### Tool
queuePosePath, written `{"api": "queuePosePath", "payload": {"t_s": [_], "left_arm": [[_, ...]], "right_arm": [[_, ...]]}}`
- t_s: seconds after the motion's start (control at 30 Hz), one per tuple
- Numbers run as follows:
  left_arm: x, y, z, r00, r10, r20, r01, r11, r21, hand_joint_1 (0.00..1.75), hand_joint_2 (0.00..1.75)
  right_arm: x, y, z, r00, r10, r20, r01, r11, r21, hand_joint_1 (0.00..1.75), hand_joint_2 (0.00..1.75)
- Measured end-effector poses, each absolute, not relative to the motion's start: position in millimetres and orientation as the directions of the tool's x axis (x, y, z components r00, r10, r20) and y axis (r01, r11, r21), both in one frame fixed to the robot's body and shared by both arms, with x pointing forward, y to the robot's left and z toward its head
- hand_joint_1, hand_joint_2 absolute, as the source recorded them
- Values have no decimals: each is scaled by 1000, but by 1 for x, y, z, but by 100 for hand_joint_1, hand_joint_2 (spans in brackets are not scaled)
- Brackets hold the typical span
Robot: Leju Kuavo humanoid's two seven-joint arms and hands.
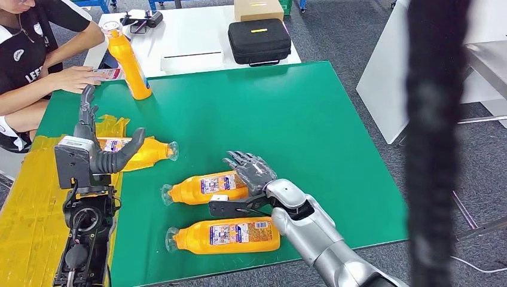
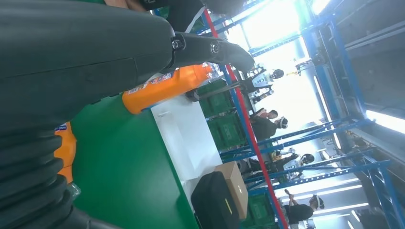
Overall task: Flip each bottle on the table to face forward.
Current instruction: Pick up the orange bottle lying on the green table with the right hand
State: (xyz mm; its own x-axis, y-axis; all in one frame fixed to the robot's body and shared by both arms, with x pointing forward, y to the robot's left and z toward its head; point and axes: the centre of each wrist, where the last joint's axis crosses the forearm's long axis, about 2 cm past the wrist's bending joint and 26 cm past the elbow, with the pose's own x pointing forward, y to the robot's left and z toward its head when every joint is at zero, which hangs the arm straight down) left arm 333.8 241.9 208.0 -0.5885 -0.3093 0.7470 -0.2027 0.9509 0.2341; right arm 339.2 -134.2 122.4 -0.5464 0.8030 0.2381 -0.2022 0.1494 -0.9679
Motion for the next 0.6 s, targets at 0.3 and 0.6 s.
{"api": "queuePosePath", "payload": {"t_s": [0.3,0.6], "left_arm": [[334,240,208,-591,-310,745,-205,951,233,0,175],[334,236,208,-592,-297,749,-196,955,224,0,175]], "right_arm": [[345,-128,116,-550,794,259,-261,131,-956,0,175],[350,-126,104,-511,818,264,-337,92,-937,50,175]]}}
